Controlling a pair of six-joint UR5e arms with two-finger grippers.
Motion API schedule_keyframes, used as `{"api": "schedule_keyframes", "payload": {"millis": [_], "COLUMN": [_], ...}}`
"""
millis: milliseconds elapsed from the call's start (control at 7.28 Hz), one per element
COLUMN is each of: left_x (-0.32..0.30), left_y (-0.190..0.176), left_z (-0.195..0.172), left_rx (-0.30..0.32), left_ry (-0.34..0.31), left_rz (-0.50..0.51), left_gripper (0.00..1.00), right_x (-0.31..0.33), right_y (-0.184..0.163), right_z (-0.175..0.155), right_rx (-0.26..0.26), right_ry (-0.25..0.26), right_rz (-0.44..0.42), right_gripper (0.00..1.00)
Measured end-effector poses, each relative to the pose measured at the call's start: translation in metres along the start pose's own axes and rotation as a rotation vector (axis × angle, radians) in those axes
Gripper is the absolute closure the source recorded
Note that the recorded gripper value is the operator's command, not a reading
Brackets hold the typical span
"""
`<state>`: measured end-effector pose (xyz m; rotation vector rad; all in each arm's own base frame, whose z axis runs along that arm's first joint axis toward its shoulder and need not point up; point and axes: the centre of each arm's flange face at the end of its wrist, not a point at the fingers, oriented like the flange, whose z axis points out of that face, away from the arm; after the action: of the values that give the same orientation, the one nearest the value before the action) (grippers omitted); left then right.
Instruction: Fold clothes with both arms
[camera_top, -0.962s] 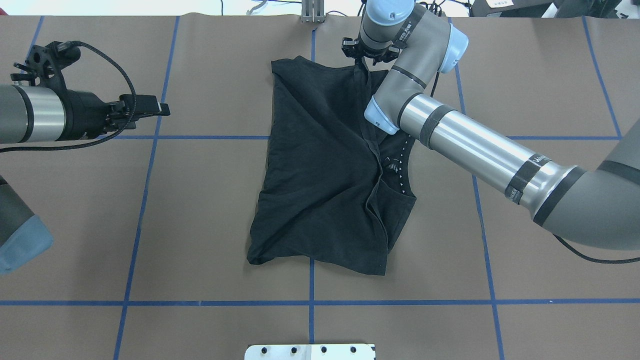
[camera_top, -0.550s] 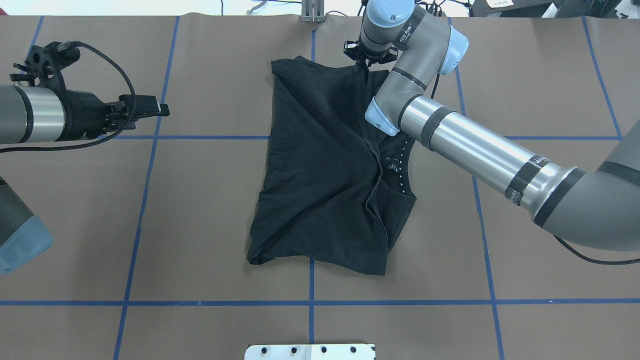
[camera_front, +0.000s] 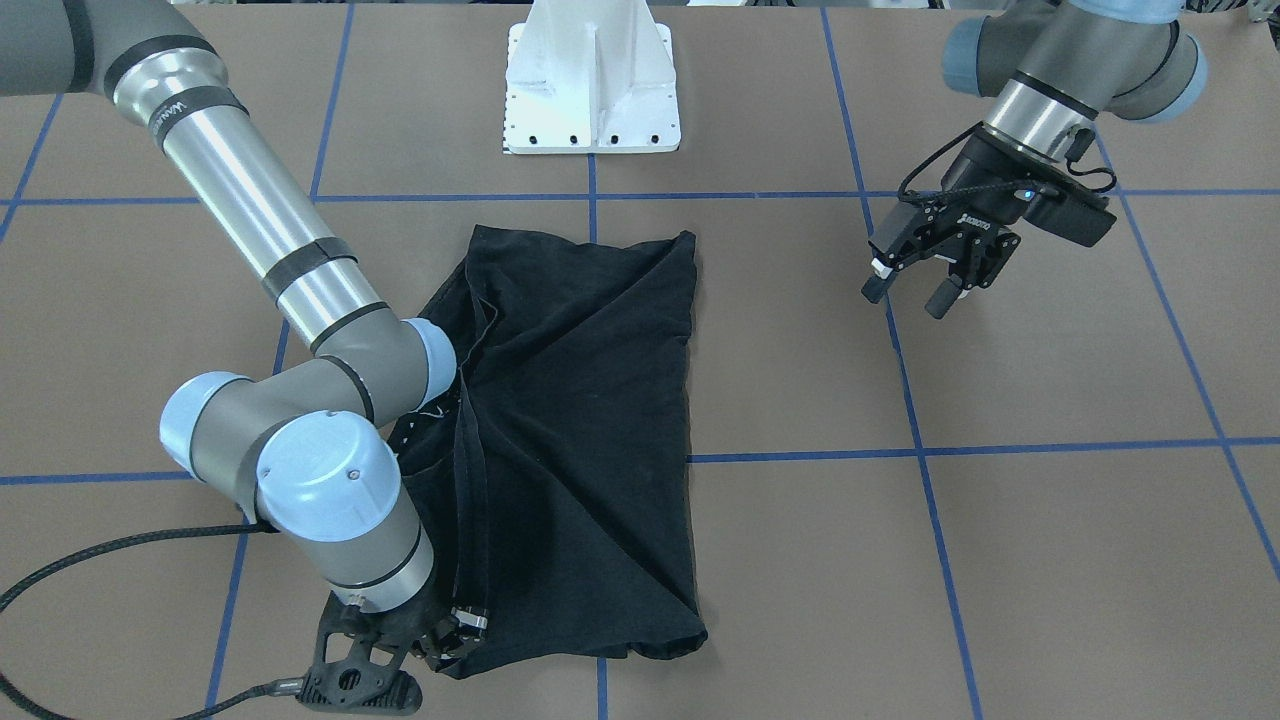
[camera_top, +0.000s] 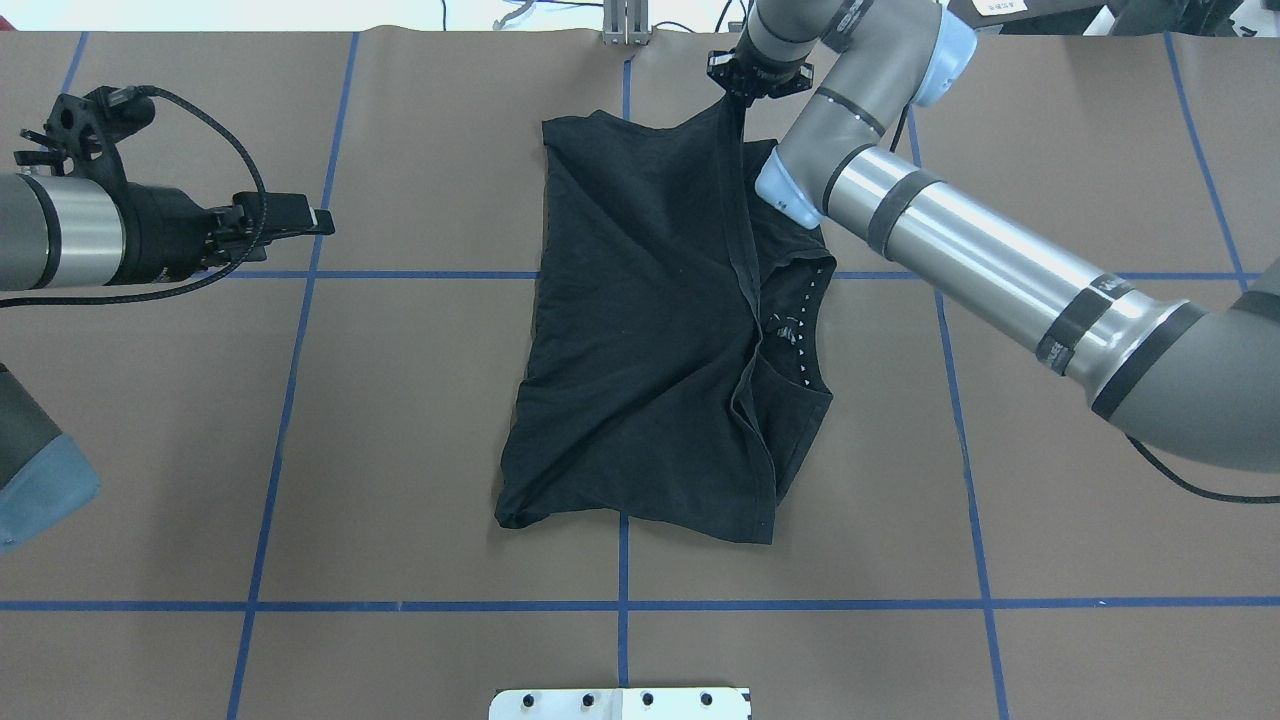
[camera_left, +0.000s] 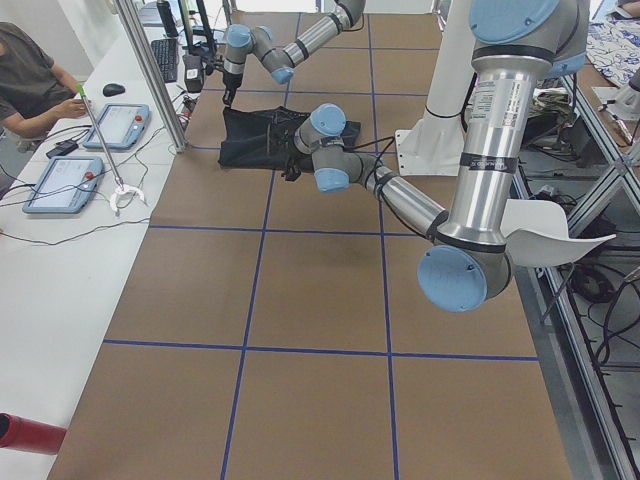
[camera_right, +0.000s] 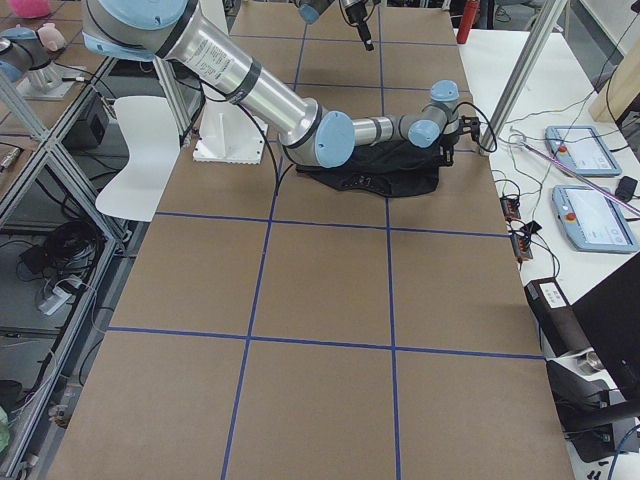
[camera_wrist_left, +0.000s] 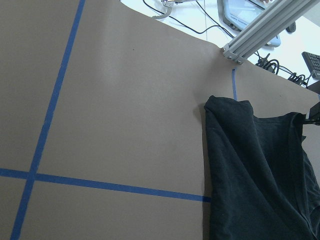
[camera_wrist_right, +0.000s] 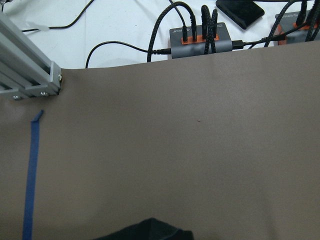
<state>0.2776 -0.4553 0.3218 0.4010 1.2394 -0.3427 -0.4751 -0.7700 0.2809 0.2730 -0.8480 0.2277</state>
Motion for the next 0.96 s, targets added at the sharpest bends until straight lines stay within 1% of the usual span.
{"api": "schedule_keyframes", "payload": {"millis": [275, 412, 825, 962], "left_x": [0.0, 0.0, 0.0, 0.0], "left_y": [0.0, 0.0, 0.0, 0.0], "left_z": [0.0, 0.0, 0.0, 0.0], "left_rx": [0.0, 0.0, 0.0, 0.0], "left_ry": [0.0, 0.0, 0.0, 0.0], "left_rz": [-0.001, -0.001, -0.001, -0.001], "left_gripper": [0.01, 0.01, 0.01, 0.01], "right_x": [0.024, 0.033, 0.059, 0.069], "right_y": [0.002, 0.005, 0.007, 0.007], "right_z": [0.007, 0.013, 0.025, 0.028], "right_rx": [-0.006, -0.006, -0.009, -0.008], "right_ry": [-0.02, -0.021, 0.002, 0.01], "right_rz": [-0.009, -0.013, -0.049, -0.069], "right_gripper": [1.0, 1.0, 1.0, 0.02]}}
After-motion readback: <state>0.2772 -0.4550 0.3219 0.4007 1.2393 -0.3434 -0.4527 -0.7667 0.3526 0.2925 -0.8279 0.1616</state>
